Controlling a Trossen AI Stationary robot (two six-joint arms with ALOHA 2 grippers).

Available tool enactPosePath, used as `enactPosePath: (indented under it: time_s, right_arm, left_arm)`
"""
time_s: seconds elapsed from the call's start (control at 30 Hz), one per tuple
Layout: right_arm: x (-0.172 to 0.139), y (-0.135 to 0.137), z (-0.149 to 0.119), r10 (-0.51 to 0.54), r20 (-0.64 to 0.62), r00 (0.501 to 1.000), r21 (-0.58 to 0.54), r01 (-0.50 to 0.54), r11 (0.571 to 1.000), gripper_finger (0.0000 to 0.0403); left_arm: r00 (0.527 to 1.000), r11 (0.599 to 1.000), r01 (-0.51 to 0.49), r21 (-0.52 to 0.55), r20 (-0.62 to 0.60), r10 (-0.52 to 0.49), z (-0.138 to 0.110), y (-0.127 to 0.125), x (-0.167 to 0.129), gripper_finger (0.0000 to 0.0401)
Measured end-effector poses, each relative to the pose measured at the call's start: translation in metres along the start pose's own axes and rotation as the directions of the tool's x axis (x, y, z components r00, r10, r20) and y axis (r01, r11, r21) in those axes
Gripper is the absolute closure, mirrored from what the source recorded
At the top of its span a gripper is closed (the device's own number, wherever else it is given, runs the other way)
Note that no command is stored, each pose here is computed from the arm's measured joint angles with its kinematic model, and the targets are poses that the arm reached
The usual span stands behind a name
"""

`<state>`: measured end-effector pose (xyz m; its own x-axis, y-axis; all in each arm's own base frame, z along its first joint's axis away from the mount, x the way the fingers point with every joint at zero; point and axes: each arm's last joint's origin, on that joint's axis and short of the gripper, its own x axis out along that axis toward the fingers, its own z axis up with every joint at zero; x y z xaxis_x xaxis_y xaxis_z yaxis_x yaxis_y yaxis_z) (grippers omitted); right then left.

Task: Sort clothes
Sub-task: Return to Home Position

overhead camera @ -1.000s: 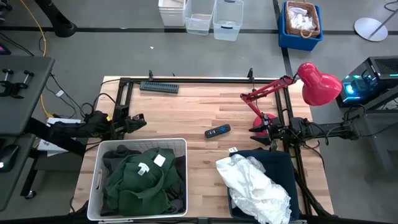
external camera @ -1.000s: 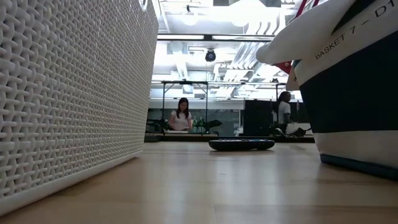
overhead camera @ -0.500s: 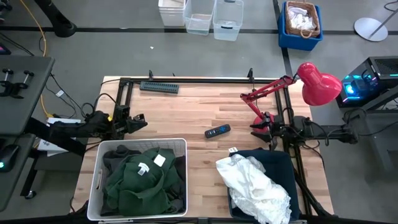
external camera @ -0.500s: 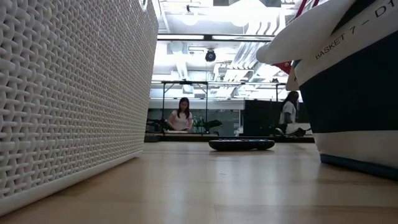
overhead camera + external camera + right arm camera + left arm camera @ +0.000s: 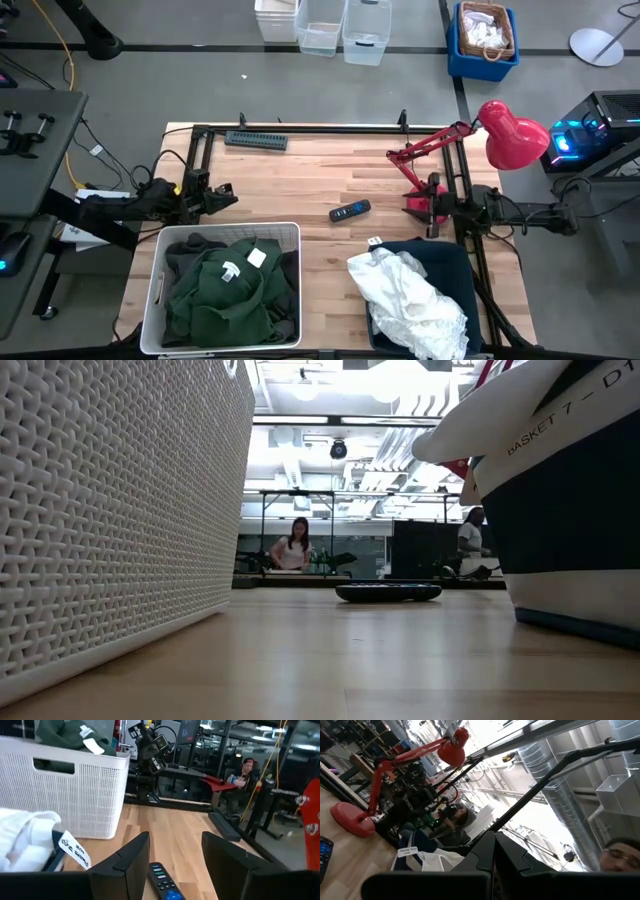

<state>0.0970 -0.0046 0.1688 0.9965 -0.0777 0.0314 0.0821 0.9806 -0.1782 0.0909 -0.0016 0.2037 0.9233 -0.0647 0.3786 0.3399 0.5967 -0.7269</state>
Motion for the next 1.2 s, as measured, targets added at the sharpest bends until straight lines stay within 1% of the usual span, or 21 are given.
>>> enactPosePath:
  time_s: [0.17, 0.33, 0.63, 0.67, 0.7, 0.73, 0.77, 0.8, 0.83, 0.87, 0.93, 1.0, 1.07, 1.1, 1.13, 1.17, 1.2]
  right_arm:
    - [0.0013, 0.0005, -0.002, 0.006, -0.024, 1.0, 0.097, -0.003, 0.995, 0.0224]
    - [0.0013, 0.0004, -0.0018, 0.006, -0.021, 1.0, 0.157, -0.002, 0.988, 0.0224]
    - [0.0013, 0.0004, -0.0018, 0.006, -0.021, 1.0, 0.155, -0.002, 0.988, 0.0224]
    - [0.0013, 0.0004, -0.0018, 0.006, -0.021, 1.0, 0.155, -0.002, 0.988, 0.0224]
    - [0.0013, 0.0004, -0.0018, 0.006, -0.021, 1.0, 0.155, -0.002, 0.988, 0.0224]
    - [0.0013, 0.0004, -0.0018, 0.006, -0.021, 1.0, 0.155, -0.002, 0.988, 0.0224]
    - [0.0013, 0.0005, -0.0019, 0.006, -0.022, 1.0, 0.155, -0.002, 0.988, 0.0224]
    - [0.0013, 0.0005, -0.0019, 0.006, -0.022, 1.0, 0.154, -0.002, 0.988, 0.0224]
    - [0.0013, 0.0004, -0.0018, 0.006, -0.022, 1.0, 0.154, -0.002, 0.988, 0.0224]
    - [0.0012, 0.0004, -0.0018, 0.006, -0.021, 1.0, 0.154, -0.002, 0.988, 0.0224]
    - [0.0015, 0.0005, -0.0021, 0.006, -0.025, 1.0, 0.154, -0.003, 0.988, 0.0224]
    - [0.0016, 0.0005, -0.0022, 0.007, -0.026, 1.0, 0.154, -0.003, 0.988, 0.0224]
    - [0.0016, 0.0005, -0.0023, 0.007, -0.027, 1.0, 0.154, -0.003, 0.988, 0.0224]
    - [0.0016, 0.0005, -0.0022, 0.007, -0.027, 1.0, 0.154, -0.003, 0.988, 0.0224]
    - [0.0016, 0.0005, -0.0022, 0.007, -0.027, 1.0, 0.154, -0.003, 0.988, 0.0224]
    - [0.0017, 0.0005, -0.0023, 0.007, -0.027, 1.0, 0.154, -0.003, 0.988, 0.0224]
    - [0.0017, 0.0005, -0.0023, 0.007, -0.027, 1.0, 0.154, -0.003, 0.988, 0.0224]
  left_arm:
    - [1.0, 1.0, -0.007, -0.001, -0.005, 0.007, -0.0005, 0.0007, 0.0, 0.0401]
    - [1.0, 1.0, -0.009, -0.001, -0.006, 0.009, -0.0006, 0.0008, 0.0, 0.0401]
    - [1.0, 1.0, -0.009, 0.0, -0.006, 0.009, -0.0006, 0.0009, 0.0, 0.0401]
    - [1.0, 1.0, -0.011, 0.024, -0.01, 0.011, -0.0009, 0.0011, 0.0, 0.0401]
    - [0.999, 0.996, -0.004, 0.084, -0.036, 0.007, -0.0021, 0.0018, -0.0001, 0.0401]
    - [0.997, 0.983, 0.016, 0.182, -0.079, -0.001, -0.004, 0.0026, -0.0002, 0.0401]
    - [0.994, 0.953, 0.045, 0.299, -0.111, -0.012, -0.0054, 0.0031, -0.0004, 0.0401]
    - [0.992, 0.906, 0.066, 0.419, -0.122, -0.016, -0.006, 0.0032, -0.0003, 0.0401]
    - [0.993, 0.85, 0.073, 0.522, -0.117, -0.013, -0.0058, 0.0032, 0.0001, 0.0401]
    - [0.994, 0.796, 0.068, 0.602, -0.107, -0.004, -0.0055, 0.0035, 0.0002, 0.0401]
    - [0.996, 0.699, 0.05, 0.714, -0.086, 0.017, -0.0051, 0.0045, 0.0003, 0.0401]
    - [0.997, 0.607, 0.042, 0.793, -0.073, 0.027, -0.0047, 0.0047, 0.0003, 0.0401]
    - [0.998, 0.534, 0.042, 0.844, -0.065, 0.023, -0.0038, 0.0038, 0.0004, 0.0401]
    - [0.998, 0.516, 0.044, 0.856, -0.063, 0.019, -0.0035, 0.0033, 0.0004, 0.0401]
    - [0.998, 0.511, 0.044, 0.858, -0.063, 0.019, -0.0035, 0.0033, 0.0005, 0.0401]
    - [0.998, 0.513, 0.044, 0.857, -0.063, 0.02, -0.0036, 0.0034, 0.0005, 0.0401]
    - [0.998, 0.525, 0.044, 0.85, -0.064, 0.021, -0.0037, 0.0035, 0.0005, 0.0401]
